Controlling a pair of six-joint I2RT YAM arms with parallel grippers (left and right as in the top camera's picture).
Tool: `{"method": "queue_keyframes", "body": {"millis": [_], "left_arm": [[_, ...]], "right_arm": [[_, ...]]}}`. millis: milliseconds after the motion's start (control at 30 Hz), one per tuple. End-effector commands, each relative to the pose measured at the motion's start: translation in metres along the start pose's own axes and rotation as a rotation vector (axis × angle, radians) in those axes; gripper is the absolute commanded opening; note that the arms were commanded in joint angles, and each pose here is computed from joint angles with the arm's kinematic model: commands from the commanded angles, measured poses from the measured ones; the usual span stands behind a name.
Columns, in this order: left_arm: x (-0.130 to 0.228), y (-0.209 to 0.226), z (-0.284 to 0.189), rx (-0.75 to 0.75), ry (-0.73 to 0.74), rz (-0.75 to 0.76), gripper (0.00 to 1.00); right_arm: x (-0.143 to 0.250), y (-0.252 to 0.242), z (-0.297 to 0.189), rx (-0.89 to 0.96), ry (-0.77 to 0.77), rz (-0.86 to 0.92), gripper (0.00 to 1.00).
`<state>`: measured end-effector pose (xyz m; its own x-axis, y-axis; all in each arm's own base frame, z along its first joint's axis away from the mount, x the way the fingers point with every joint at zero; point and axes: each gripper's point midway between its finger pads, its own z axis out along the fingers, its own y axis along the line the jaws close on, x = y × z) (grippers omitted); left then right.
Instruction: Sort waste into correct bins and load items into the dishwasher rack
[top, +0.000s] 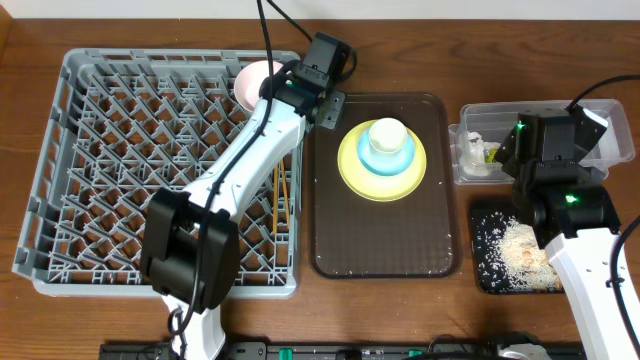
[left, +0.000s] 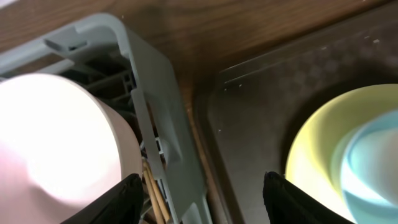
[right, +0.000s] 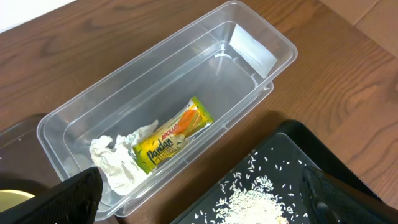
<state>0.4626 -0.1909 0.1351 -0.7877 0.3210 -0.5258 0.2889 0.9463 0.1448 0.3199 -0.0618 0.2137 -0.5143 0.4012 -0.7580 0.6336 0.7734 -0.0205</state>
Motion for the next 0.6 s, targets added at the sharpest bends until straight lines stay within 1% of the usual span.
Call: {"method": "queue_keyframes", "body": {"millis": [0,233,433,567], "left_arm": [[-0.005,0.013,-0.001,-0.008,-0.011,-0.024,0.64],[-0.003,0.032,0.002,-0.027,-0.001,-0.054,0.64],[-0.006,0.029,-0.002,-0.014,-0.01,-0.054,0.64],[-0.013,0.028,-0.017,-0.009,-0.045,-0.059,0.64]], "right_arm": [[-0.006,-0.003,-0.003,0.008,-0.019,0.024,0.99],[-0.006,-0.003,-0.003,0.008,-0.019,0.024,0.99],[-0.006,-0.003,-0.003,0.007,-0.019,0.024,0.99],[-0.006,-0.003,-0.003,0.008,-0.019,0.024,0.99]]}}
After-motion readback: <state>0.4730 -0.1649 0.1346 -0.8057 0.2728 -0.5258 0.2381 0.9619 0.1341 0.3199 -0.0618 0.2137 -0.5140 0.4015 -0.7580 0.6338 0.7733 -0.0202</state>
